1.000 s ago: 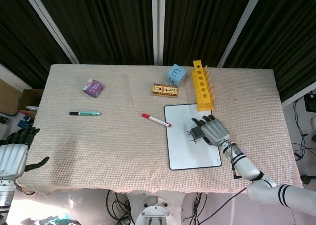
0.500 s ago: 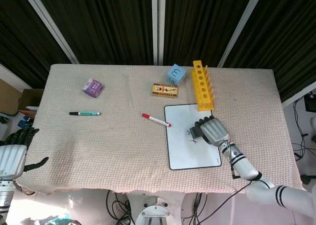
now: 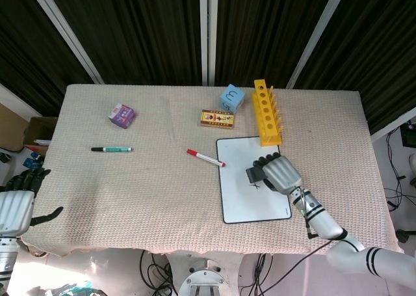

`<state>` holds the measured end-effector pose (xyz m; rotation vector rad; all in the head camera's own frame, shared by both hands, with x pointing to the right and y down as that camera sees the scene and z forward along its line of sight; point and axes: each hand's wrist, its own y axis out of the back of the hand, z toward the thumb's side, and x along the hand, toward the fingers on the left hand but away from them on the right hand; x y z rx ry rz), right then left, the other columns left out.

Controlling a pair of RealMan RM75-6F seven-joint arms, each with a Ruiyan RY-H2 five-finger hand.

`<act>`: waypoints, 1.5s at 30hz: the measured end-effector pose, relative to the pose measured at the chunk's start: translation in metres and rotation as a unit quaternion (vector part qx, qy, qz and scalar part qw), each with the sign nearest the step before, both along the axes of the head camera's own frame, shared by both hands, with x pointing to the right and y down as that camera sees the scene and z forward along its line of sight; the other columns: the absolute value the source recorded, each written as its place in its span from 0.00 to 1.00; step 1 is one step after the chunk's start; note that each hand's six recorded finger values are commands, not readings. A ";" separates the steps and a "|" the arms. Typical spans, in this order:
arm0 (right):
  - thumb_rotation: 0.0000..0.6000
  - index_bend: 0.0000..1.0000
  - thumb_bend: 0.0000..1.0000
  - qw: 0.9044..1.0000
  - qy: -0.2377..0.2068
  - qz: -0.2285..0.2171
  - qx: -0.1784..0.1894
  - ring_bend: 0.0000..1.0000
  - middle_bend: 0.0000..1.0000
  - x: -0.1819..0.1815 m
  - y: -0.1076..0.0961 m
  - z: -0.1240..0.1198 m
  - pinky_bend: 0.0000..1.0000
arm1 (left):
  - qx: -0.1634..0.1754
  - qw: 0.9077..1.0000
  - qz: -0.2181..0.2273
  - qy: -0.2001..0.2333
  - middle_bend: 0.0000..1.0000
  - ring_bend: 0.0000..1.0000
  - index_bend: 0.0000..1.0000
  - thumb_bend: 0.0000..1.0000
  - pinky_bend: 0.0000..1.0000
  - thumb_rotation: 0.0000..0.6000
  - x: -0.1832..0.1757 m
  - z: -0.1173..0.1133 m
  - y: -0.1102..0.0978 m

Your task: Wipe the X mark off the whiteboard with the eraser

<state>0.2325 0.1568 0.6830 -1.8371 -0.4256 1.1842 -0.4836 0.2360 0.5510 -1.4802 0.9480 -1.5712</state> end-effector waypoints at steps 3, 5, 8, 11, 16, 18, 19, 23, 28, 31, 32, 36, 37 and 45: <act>1.00 0.74 0.35 1.000 -0.007 -0.012 -0.006 0.63 0.71 0.000 0.009 -0.004 0.72 | -0.001 1.000 -0.001 0.000 0.15 0.12 0.17 0.12 0.20 0.75 -0.001 0.001 0.000; 1.00 0.77 0.35 1.000 -0.009 -0.025 -0.011 0.65 0.73 0.000 0.017 -0.006 0.74 | -0.002 1.000 -0.001 0.001 0.15 0.12 0.17 0.12 0.20 0.75 -0.002 0.001 0.000; 1.00 0.79 0.35 0.999 -0.007 -0.048 -0.017 0.66 0.74 0.001 0.031 -0.007 0.74 | -0.005 1.000 -0.002 0.001 0.15 0.12 0.17 0.12 0.20 0.74 -0.003 0.003 0.001; 1.00 0.79 0.35 0.998 -0.001 -0.065 -0.016 0.66 0.74 0.001 0.039 -0.006 0.74 | -0.005 1.000 -0.002 0.003 0.15 0.12 0.17 0.12 0.20 0.75 -0.003 0.004 0.001; 1.00 0.79 0.35 0.997 0.012 -0.081 -0.011 0.66 0.74 -0.003 0.046 0.000 0.74 | -0.005 1.000 -0.003 0.003 0.15 0.12 0.17 0.12 0.20 0.75 -0.004 0.005 0.001; 1.00 0.79 0.35 0.996 0.016 -0.083 -0.009 0.66 0.74 -0.005 0.046 0.003 0.74 | -0.006 1.000 -0.004 0.002 0.15 0.12 0.17 0.12 0.20 0.75 -0.005 0.005 0.001; 1.00 0.79 0.35 0.996 0.019 -0.084 -0.008 0.66 0.74 -0.006 0.046 0.004 0.74 | -0.006 1.000 -0.004 0.002 0.15 0.12 0.17 0.12 0.20 0.75 -0.006 0.004 0.001; 1.00 0.80 0.35 0.996 0.025 -0.084 -0.003 0.66 0.74 -0.010 0.044 0.009 0.74 | -0.007 1.000 -0.007 0.002 0.15 0.12 0.17 0.12 0.20 0.75 -0.008 0.004 0.002; 1.00 0.80 0.35 0.997 0.030 -0.074 0.007 0.66 0.74 -0.015 0.033 0.014 0.74 | -0.007 1.000 -0.008 0.003 0.15 0.12 0.17 0.12 0.20 0.74 -0.009 0.004 0.002; 1.00 0.79 0.37 0.998 0.032 -0.062 0.009 0.66 0.73 -0.019 0.024 0.019 0.74 | -0.007 1.000 -0.008 0.005 0.15 0.12 0.17 0.12 0.20 0.75 -0.009 0.004 0.001; 1.00 0.79 0.38 0.998 0.033 -0.058 0.008 0.66 0.73 -0.020 0.021 0.021 0.74 | -0.007 1.000 -0.008 0.006 0.15 0.12 0.17 0.12 0.20 0.74 -0.008 0.005 0.001; 1.00 0.79 0.39 0.998 0.034 -0.043 0.006 0.66 0.73 -0.030 0.007 0.027 0.74 | -0.007 1.000 -0.007 0.007 0.15 0.12 0.17 0.12 0.20 0.74 -0.007 0.005 -0.001; 1.00 0.79 0.39 0.999 0.033 -0.039 0.007 0.66 0.73 -0.035 0.001 0.029 0.74 | -0.007 1.000 -0.008 0.008 0.15 0.12 0.17 0.12 0.20 0.74 -0.007 0.005 -0.002; 1.00 0.78 0.39 0.999 0.038 -0.022 0.011 0.66 0.72 -0.057 -0.024 0.038 0.74 | -0.008 1.000 -0.009 0.008 0.15 0.12 0.17 0.12 0.20 0.75 -0.008 0.005 -0.006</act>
